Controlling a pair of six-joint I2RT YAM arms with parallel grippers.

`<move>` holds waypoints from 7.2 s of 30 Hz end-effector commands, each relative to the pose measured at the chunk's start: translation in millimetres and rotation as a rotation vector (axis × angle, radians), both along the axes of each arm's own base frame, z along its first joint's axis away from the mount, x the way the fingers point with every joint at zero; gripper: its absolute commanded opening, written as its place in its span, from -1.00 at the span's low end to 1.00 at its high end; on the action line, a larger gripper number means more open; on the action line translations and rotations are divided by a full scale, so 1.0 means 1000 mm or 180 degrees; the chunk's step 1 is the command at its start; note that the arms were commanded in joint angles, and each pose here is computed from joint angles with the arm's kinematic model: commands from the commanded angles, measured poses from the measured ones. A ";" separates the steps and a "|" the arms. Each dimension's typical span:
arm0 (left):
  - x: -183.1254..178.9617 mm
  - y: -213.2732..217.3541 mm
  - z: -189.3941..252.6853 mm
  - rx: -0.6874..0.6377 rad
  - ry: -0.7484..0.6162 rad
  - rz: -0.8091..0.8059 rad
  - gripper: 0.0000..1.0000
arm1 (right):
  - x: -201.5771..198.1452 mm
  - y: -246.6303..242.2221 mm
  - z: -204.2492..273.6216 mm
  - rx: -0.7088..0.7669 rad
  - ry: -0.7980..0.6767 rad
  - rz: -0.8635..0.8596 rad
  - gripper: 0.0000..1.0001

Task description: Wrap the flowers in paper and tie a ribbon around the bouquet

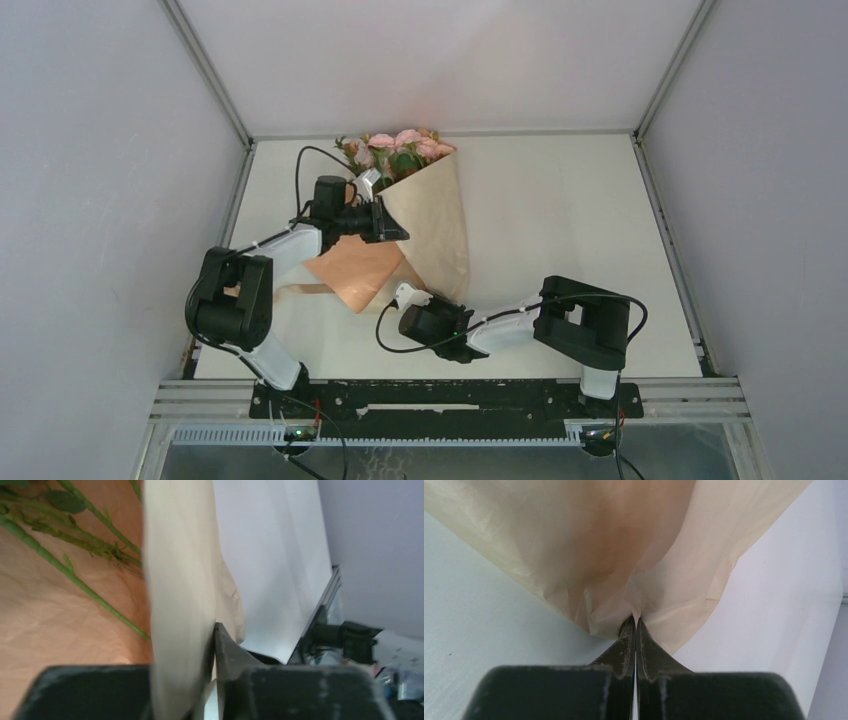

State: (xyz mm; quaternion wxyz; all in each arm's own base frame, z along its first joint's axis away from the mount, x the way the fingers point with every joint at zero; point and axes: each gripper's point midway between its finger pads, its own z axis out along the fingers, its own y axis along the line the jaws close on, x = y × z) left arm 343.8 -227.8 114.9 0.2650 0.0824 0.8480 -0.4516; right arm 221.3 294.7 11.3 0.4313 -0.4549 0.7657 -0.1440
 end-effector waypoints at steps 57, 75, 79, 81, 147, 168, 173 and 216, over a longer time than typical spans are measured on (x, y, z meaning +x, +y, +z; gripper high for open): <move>0.020 0.074 -0.097 0.0924 0.0671 0.0521 -1.00 | 0.015 -0.022 0.066 0.3361 0.2489 -0.0997 0.29; 0.008 0.071 -0.099 0.1178 0.0509 0.0365 -1.00 | 0.039 -0.017 0.016 0.3897 0.3234 -0.1564 -1.00; -0.001 0.048 -0.087 0.1193 0.0378 0.0095 -1.00 | 0.014 -0.053 0.007 0.3760 0.2940 -0.1994 -1.00; -0.004 0.036 -0.081 0.1148 0.0325 -0.0012 -1.00 | -0.016 -0.064 -0.001 0.3593 0.2885 -0.2146 -1.00; -0.032 0.060 -0.061 0.1076 0.0482 0.0043 0.01 | 0.012 0.070 -0.014 0.2919 0.3276 -0.1276 -1.00; -0.058 0.209 -0.083 0.1191 0.1431 0.1430 0.66 | 0.009 0.060 -0.014 0.2883 0.3099 -0.1246 -1.00; -0.067 0.195 -0.100 0.1070 0.1629 0.1265 0.63 | 0.012 0.061 -0.012 0.2937 0.3094 -0.1248 -1.00; -0.071 0.100 0.007 0.0815 -0.0384 -0.0029 -0.93 | 0.015 0.049 -0.027 0.2927 0.3155 -0.1427 -1.00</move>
